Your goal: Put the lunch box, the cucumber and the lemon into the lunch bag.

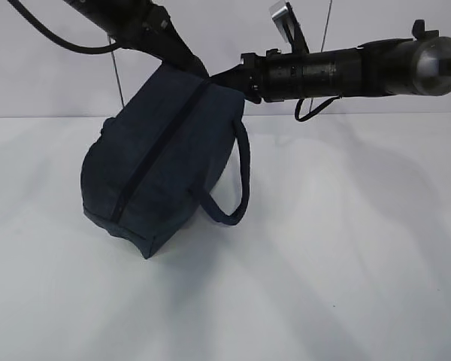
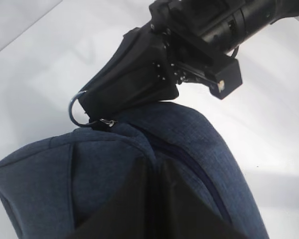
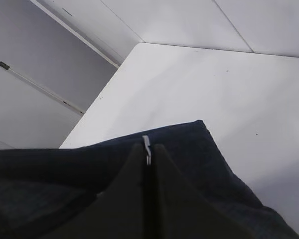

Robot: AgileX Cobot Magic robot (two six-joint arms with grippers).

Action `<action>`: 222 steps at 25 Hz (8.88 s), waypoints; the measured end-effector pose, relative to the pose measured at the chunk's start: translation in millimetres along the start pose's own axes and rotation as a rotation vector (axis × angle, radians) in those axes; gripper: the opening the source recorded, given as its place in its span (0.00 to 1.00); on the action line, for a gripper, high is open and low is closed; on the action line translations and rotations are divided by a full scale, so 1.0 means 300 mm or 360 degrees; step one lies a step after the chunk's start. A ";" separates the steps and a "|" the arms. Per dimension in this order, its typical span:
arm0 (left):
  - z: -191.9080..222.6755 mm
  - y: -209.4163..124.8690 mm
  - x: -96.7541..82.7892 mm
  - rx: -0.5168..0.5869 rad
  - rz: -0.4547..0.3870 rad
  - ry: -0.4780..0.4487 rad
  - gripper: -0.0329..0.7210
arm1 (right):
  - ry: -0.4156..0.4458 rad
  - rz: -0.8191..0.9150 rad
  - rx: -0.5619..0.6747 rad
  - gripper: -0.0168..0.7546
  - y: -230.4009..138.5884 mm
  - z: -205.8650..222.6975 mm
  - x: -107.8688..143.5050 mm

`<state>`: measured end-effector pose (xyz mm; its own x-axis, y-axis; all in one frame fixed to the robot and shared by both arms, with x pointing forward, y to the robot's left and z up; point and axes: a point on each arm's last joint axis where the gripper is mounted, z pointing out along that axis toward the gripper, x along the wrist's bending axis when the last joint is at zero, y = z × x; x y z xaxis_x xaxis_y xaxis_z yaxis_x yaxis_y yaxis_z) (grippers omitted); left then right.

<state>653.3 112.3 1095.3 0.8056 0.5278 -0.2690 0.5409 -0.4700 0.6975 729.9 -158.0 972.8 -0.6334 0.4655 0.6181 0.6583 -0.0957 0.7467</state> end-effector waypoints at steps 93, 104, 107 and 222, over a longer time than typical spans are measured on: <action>0.118 -0.098 0.200 0.0053 -0.0208 0.0138 0.56 | -0.0136 -0.0218 0.0408 0.73 0.265 -0.148 0.184; -0.116 -0.011 0.082 0.0194 -0.0245 0.0304 0.65 | -0.0515 -0.0326 0.0509 0.73 0.336 -0.267 0.331; -0.215 0.011 0.038 0.0173 -0.0309 0.0459 0.65 | -0.0624 -0.0289 0.0513 0.73 0.350 -0.286 0.404; -0.683 -1.122 -0.794 -0.0610 -0.0481 0.1420 0.45 | -0.1745 -0.0451 -0.0081 0.72 -0.875 -1.166 0.982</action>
<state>229.8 289.7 1060.7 0.0892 0.9959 0.0150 0.4520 -0.0539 0.8904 228.4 -303.5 1044.8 -0.0423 0.9936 -0.1050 0.5146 0.1117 0.8501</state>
